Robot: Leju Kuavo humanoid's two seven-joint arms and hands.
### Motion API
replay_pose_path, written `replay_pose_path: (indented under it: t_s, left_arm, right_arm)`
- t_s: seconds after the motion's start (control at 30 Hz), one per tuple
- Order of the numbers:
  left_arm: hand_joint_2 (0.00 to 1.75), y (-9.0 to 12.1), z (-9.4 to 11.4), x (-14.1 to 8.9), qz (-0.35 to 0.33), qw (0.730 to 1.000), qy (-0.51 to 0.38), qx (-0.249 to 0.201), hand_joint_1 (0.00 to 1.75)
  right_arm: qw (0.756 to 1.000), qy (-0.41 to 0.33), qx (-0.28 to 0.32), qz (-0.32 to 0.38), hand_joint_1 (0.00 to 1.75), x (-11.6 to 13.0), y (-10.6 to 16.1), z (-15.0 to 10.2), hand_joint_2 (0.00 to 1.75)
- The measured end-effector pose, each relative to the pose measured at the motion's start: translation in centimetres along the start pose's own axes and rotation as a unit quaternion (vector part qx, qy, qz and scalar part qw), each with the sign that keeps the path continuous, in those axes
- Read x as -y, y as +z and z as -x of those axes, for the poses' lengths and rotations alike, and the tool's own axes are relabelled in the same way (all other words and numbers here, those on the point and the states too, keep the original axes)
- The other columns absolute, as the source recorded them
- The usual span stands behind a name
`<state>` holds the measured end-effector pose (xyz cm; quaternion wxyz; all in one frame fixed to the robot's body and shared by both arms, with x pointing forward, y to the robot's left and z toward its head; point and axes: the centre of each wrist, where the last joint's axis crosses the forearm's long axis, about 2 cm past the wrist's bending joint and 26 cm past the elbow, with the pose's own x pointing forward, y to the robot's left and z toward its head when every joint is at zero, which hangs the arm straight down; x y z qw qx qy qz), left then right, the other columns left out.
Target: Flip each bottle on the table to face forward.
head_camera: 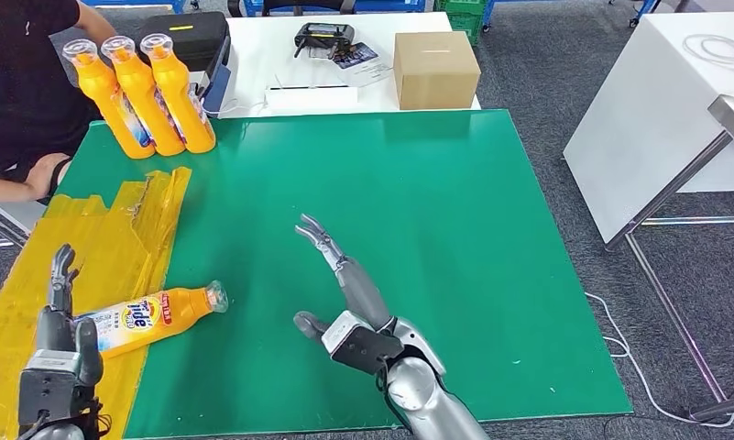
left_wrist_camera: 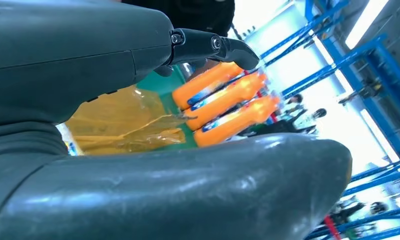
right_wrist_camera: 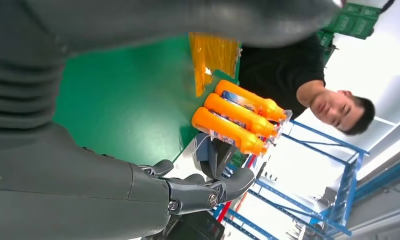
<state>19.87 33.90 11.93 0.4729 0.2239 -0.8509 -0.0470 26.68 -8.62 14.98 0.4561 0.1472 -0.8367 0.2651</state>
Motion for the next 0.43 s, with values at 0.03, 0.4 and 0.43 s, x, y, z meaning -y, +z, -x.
replay_pose_path:
  t_s: [0.03,0.4,0.43]
  left_arm:
    - [0.00,0.1,-0.3,0.0,-0.006,1.000,0.009,0.007,0.00]
    - [0.00,3.4,-5.8,2.1,-0.065,0.969,0.232,0.058,0.00]
    - [0.00,3.6,-6.1,2.3,-0.065,0.967,0.238,0.058,0.00]
  right_arm:
    - [1.000,-0.002,0.003,0.002,0.00,-0.1,0.2,-0.1,0.00]
    - [0.993,-0.002,0.063,0.100,0.00,-1.5,2.5,-1.5,0.00]
    - [0.992,0.000,0.064,0.107,0.00,-1.5,2.7,-1.5,0.00]
